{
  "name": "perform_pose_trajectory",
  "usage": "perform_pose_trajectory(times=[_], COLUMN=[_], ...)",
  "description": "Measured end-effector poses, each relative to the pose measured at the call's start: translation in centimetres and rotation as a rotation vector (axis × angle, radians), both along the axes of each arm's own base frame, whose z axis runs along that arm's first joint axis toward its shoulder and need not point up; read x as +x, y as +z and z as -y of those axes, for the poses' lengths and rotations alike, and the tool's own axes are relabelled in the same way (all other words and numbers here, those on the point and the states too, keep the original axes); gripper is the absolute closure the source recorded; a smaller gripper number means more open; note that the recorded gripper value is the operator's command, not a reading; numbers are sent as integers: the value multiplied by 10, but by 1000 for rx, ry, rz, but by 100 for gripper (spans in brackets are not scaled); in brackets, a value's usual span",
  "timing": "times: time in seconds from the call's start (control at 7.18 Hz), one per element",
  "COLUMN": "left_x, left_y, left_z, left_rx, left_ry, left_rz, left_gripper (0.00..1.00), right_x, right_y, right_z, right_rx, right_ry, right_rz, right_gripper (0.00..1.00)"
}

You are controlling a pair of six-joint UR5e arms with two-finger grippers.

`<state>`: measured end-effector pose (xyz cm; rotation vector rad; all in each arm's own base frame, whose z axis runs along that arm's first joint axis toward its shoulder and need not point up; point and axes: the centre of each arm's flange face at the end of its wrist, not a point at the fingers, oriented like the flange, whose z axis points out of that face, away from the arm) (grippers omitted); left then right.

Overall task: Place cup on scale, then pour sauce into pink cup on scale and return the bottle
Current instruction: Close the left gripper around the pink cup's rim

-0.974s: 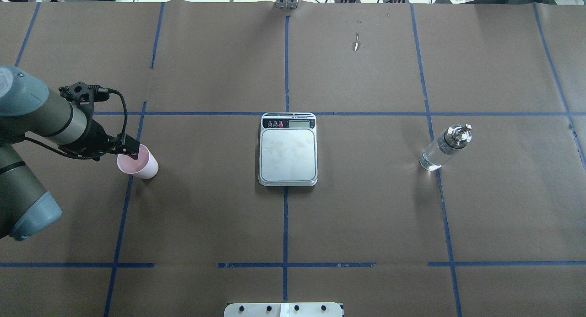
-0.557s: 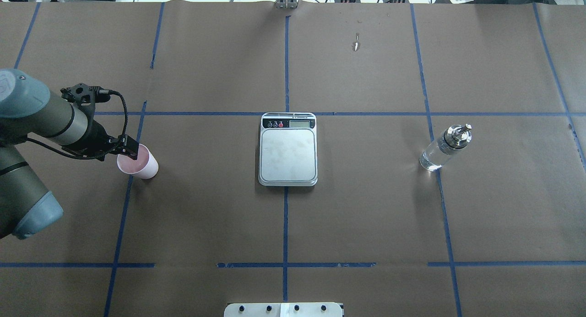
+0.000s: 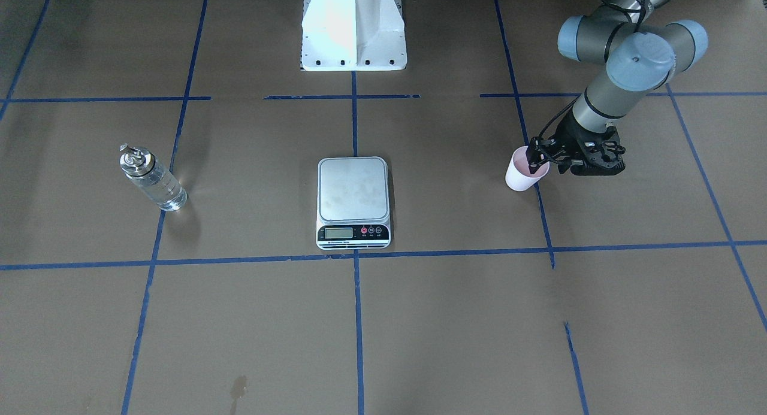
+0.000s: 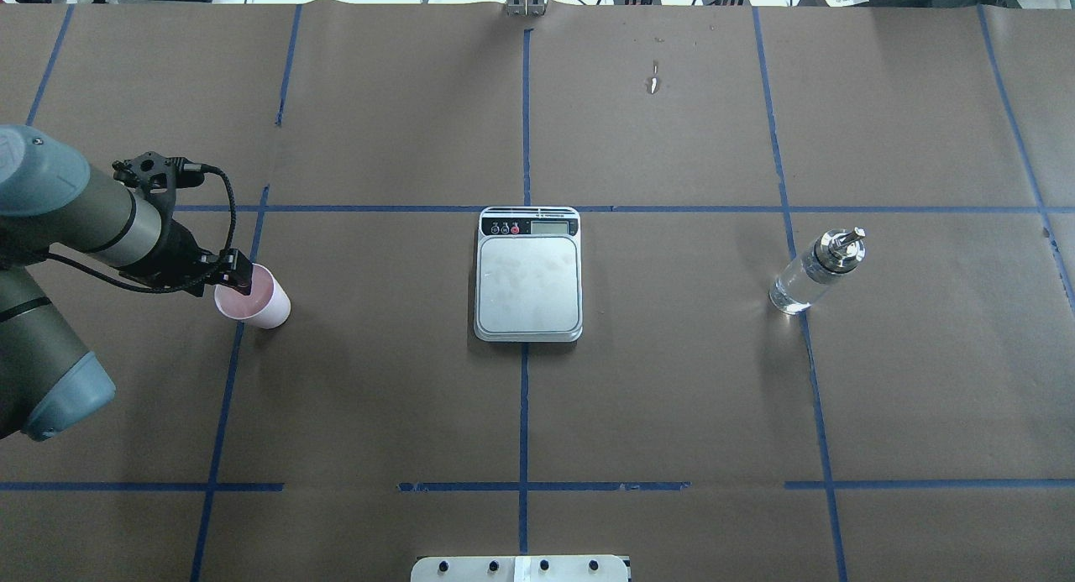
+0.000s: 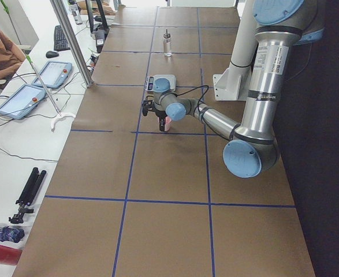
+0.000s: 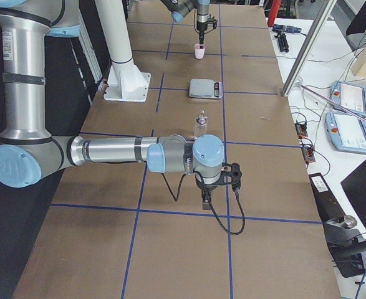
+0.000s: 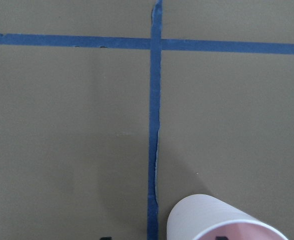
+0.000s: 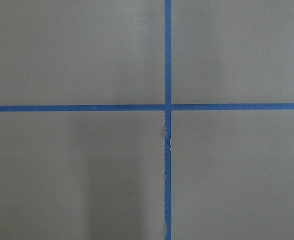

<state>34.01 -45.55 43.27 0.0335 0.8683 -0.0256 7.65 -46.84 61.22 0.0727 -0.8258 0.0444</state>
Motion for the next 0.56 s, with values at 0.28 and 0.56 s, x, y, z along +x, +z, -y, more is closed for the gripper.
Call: perform_pose_trajectory(times=[0.28,0.56], left_x=[1,3], left_y=[-1,0], left_z=[-1,-3], left_rx=[-1,-4], left_ry=[3,6], left_rz=[-1,0], left_gripper=[72,100], right_x=[0,0], right_y=[0,0], right_z=[0,0], right_rx=[1,2], right_ry=[0,0], right_rz=[-1,-1], right_gripper=[0,0])
